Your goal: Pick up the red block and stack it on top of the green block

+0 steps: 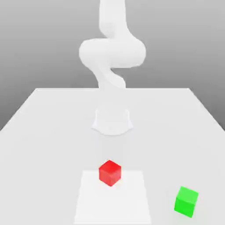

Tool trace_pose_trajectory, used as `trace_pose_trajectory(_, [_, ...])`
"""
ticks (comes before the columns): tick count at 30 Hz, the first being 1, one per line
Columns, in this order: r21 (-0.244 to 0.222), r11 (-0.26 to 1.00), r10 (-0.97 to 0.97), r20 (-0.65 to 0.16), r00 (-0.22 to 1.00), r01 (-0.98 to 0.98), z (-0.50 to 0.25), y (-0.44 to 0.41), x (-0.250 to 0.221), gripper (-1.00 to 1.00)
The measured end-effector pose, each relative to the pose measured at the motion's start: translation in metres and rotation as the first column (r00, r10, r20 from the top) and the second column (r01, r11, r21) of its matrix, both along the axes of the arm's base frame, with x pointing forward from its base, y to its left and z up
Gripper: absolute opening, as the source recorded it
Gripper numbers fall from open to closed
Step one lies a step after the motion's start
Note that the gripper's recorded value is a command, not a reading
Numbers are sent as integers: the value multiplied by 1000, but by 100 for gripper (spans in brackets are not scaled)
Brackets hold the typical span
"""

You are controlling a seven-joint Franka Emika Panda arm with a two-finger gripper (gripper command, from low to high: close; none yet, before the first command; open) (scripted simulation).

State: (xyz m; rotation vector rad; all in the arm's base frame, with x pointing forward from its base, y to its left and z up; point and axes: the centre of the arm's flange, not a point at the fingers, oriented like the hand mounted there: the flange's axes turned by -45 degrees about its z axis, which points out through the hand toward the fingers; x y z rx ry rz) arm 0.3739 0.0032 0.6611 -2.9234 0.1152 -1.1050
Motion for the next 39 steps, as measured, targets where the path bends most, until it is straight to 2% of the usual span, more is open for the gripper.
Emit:
trace_pose_trajectory(5, [60,988,-130,-185,974,143,-124,0,41,0])
trace_pose_trajectory(10, [84,948,-255,-369,894,306,-250,-5,44,0])
trace_pose_trajectory(14, [70,890,-354,-518,779,451,-351,-9,18,0])
trace_pose_trajectory(18, [24,814,-433,-641,634,580,-449,-11,-23,0])
trace_pose_trajectory(24, [14,799,-444,-661,606,601,-511,-11,-33,0])
trace_pose_trajectory(25, [14,800,-444,-661,605,601,-516,-11,-33,-100])
trace_pose_trajectory(32, [14,799,-444,-660,606,601,-515,-11,-33,-100])
trace_pose_trajectory(39, [13,801,-444,-659,607,599,-462,-10,-32,-100])
